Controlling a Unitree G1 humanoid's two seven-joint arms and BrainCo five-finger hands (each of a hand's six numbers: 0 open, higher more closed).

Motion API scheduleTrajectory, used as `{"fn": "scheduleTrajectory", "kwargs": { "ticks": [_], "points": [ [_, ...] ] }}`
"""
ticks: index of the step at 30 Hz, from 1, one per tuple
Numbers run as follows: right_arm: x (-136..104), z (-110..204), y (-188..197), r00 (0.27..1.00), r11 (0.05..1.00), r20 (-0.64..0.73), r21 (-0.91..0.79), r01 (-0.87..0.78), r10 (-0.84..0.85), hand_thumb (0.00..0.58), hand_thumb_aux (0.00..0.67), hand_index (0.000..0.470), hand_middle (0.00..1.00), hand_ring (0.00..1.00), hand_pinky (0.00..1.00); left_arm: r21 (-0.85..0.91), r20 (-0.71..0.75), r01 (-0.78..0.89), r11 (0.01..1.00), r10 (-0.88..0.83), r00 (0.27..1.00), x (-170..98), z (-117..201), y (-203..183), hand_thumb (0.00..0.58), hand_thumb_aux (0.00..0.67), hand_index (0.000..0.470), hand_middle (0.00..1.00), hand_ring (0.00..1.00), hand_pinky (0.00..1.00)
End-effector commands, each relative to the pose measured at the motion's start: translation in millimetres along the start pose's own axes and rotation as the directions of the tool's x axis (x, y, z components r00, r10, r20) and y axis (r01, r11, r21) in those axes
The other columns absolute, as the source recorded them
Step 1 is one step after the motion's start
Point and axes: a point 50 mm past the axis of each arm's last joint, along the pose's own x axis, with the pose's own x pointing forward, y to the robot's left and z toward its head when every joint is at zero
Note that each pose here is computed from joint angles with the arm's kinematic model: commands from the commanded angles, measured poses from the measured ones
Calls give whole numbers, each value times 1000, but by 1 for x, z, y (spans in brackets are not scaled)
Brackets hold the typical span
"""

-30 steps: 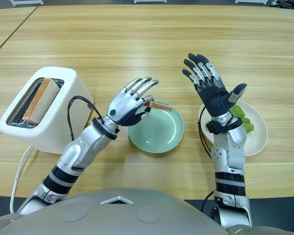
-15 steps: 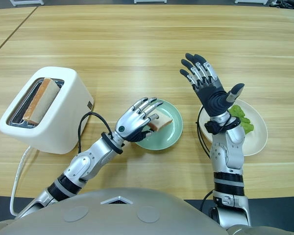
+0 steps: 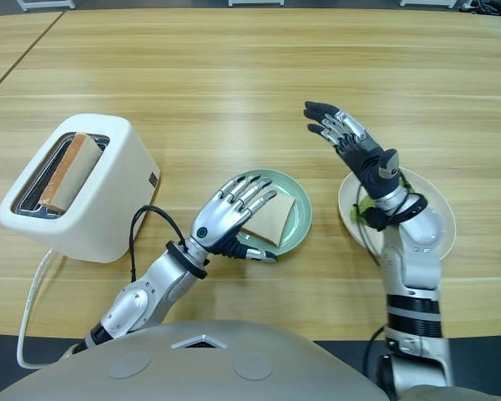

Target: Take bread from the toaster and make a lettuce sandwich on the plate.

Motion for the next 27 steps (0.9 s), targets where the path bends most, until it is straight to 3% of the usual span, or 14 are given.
{"fn": "scheduleTrajectory", "kwargs": {
  "ticks": [1, 3, 5, 8, 10, 14, 15, 16, 23, 26, 27],
  "points": [
    [-23, 9, -40, 980, 887, -196, -445, -124, 39, 0, 0, 0, 0, 0, 0, -440, -143, -105, 892, 46, 989, -17, 0, 17, 0, 0, 0, 0, 0, 0],
    [-37, 7, -55, 938, 721, -341, -633, -282, 67, 0, 0, 0, 0, 0, 0, -636, -203, -178, 751, 60, 977, -26, 1, 23, 0, 0, 0, 0, 0, 0],
    [-52, -5, -69, 875, 557, -482, -716, -421, 42, 0, 0, 0, 0, 0, 0, -742, -222, -210, 637, 62, 973, -32, 3, 26, 0, 0, 0, 0, 0, 0],
    [-67, -27, -82, 772, 345, -636, -724, -598, 3, 0, 0, 0, 0, 0, 0, -830, -242, -237, 505, 58, 969, -38, 4, 26, 0, 0, 0, 0, 0, 0],
    [-75, -39, -86, 731, 266, -683, -706, -656, -11, 0, 0, 0, 0, 0, 0, -851, -243, -240, 467, 55, 969, -39, 4, 25, 0, 0, 0, 0, 0, 0],
    [-84, -53, -90, 715, 197, -699, -703, -683, -16, 58, 34, 24, 0, 0, 0, -888, -249, -257, 381, 72, 966, -40, 4, 28, 0, 0, 0, 0, 0, 0],
    [-85, -56, -89, 716, 183, -698, -705, -685, -10, 53, 32, 22, 0, 0, 0, -894, -251, -261, 364, 75, 965, -41, 4, 29, 0, 0, 0, 0, 0, 0],
    [-86, -58, -88, 715, 174, -699, -704, -688, 1, 0, 0, 0, 0, 0, 0, -899, -255, -266, 349, 78, 964, -41, 4, 30, 0, 0, 0, 0, 0, 0],
    [-87, -76, -77, 703, 160, -709, -689, -707, 54, 0, 0, 0, 0, 0, 0, -905, -261, -272, 326, 78, 962, -44, 3, 32, 0, 0, 0, 0, 0, 0],
    [-86, -81, -76, 706, 158, -706, -692, -704, 52, 45, 26, 18, 0, 0, 0, -907, -257, -268, 324, 76, 963, -44, 3, 32, 0, 0, 0, 0, 0, 0],
    [-86, -83, -75, 704, 157, -708, -690, -706, 51, 96, 58, 41, 0, 0, 0, -908, -256, -267, 323, 76, 964, -44, 3, 32, 0, 0, 0, 0, 0, 0]
  ]
}}
